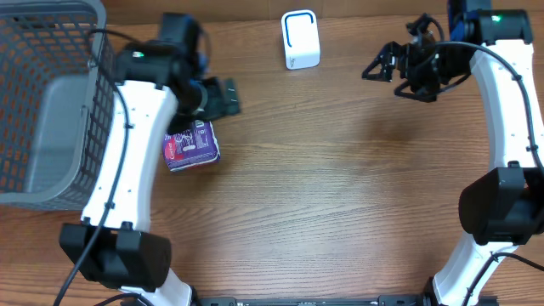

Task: Scan the item barcode

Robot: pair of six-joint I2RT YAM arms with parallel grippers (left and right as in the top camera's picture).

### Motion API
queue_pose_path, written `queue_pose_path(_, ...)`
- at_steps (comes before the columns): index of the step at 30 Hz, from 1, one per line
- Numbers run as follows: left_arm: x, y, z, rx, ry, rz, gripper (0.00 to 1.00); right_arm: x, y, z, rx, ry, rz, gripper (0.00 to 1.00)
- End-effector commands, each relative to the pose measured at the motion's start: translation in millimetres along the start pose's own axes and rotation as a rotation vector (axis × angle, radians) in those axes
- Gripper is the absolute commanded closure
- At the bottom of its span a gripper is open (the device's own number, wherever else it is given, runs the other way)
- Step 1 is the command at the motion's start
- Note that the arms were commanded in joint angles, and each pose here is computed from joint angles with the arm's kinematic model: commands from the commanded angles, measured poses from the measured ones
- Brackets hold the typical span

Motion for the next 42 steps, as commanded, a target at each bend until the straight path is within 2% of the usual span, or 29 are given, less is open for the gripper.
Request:
queue_pose_path(1, -16, 43, 28, -0.088, 0.049, -0.13, 0.0, -6, 18, 2, -0.04, -0.026, -0.066, 0.0)
queue_pose_path(4, -24, 57, 42, -0.087, 0.062, -0.115, 0.0, -8, 27, 8, -0.043, -0.027, -0.1, 0.0)
queue_pose_path(10, -31, 51, 67, -0.058, 0.021, 0.01, 0.0, -12, 38, 17, -0.042, -0.041, -0.153, 0.0)
queue_pose_path(14, -40, 61, 84, -0.127, -0.046, -0.03, 0.04, -12, 40, 18, -0.041, -0.041, -0.16, 0.0)
queue_pose_path(16, -42, 68, 96, -0.143, -0.068, -0.034, 0.11, -12, 36, 18, -0.02, -0.036, -0.156, 0.0)
queue_pose_path(18, -42, 72, 108, -0.149, -0.082, -0.034, 0.13, -10, 31, 18, 0.014, -0.03, -0.15, 0.0)
queue_pose_path(24, -36, 91, 137, -0.211, -0.112, -0.034, 0.13, -9, 25, 18, 0.05, -0.025, -0.145, 0.0)
queue_pose_path(28, -21, 86, 157, -0.138, -0.057, -0.027, 0.19, -10, 25, 18, 0.05, -0.028, -0.147, 0.0)
queue_pose_path(34, 23, 57, 190, 0.017, 0.096, 0.021, 0.22, -10, 26, 18, 0.05, -0.028, -0.151, 0.0)
queue_pose_path(42, 71, -7, 197, 0.104, 0.168, 0.25, 0.27, -10, 25, 18, 0.05, -0.028, -0.151, 0.0)
Point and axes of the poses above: each gripper's point midway between its finger pads, its own z axis out along the fingers, its own y axis along the line the jaws close on, x = y × z, the point moved 2 cm from there along -z, back along the fingers, and after that the axes turned 8 degrees about -z, right-handed, at the moved point
